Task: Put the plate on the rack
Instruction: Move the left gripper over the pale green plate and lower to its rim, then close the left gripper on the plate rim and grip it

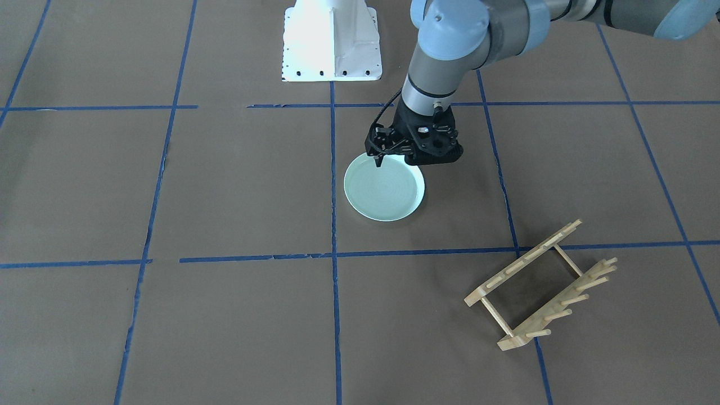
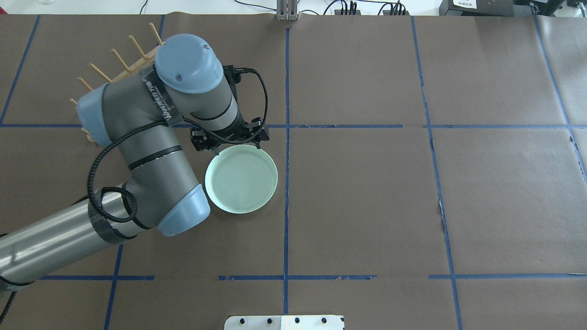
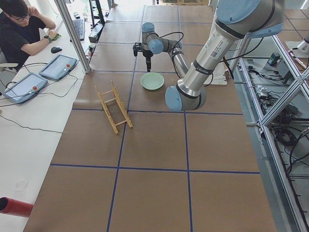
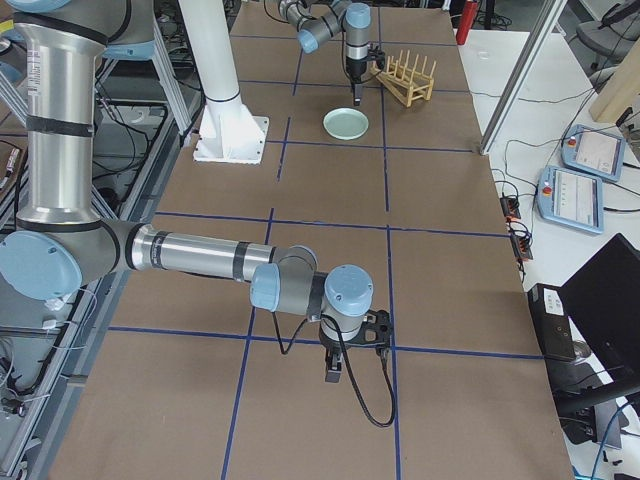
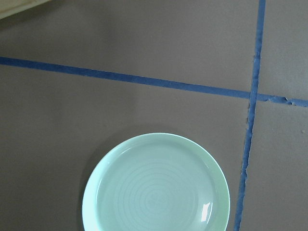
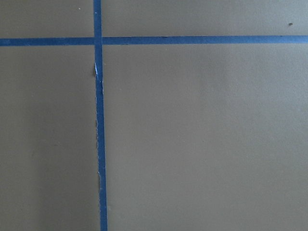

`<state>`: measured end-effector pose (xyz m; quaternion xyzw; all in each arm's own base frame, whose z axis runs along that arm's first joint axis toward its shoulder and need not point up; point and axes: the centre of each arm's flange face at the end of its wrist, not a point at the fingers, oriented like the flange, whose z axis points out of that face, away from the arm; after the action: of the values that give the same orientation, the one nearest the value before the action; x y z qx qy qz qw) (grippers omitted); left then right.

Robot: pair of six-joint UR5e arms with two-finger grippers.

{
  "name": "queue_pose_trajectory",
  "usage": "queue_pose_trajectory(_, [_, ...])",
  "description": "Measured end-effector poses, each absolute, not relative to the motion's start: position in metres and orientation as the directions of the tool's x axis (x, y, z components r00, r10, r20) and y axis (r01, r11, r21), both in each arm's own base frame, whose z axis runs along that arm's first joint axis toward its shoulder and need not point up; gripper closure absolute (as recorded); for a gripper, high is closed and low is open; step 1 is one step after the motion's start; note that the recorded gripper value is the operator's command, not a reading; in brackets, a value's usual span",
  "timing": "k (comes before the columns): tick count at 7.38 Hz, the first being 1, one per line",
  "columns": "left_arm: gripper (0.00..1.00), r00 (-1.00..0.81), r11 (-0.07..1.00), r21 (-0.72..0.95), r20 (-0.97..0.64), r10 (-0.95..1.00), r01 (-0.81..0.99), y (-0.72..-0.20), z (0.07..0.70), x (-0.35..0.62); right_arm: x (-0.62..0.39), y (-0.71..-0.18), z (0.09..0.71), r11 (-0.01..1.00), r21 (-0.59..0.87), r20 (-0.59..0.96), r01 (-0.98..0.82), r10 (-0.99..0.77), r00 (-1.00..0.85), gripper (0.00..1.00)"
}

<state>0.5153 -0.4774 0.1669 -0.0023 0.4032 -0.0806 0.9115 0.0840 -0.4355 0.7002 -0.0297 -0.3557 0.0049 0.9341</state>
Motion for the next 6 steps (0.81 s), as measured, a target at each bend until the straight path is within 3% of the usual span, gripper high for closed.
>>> queue_pose_trajectory(6, [0.03,0.722,0.987,-0.061,-0.676,-0.148,0.145,-0.454,0.183,0.612,0.084,-0.435,0.700,0.998,-0.059,0.664,0.012,0.031,0.747,0.00])
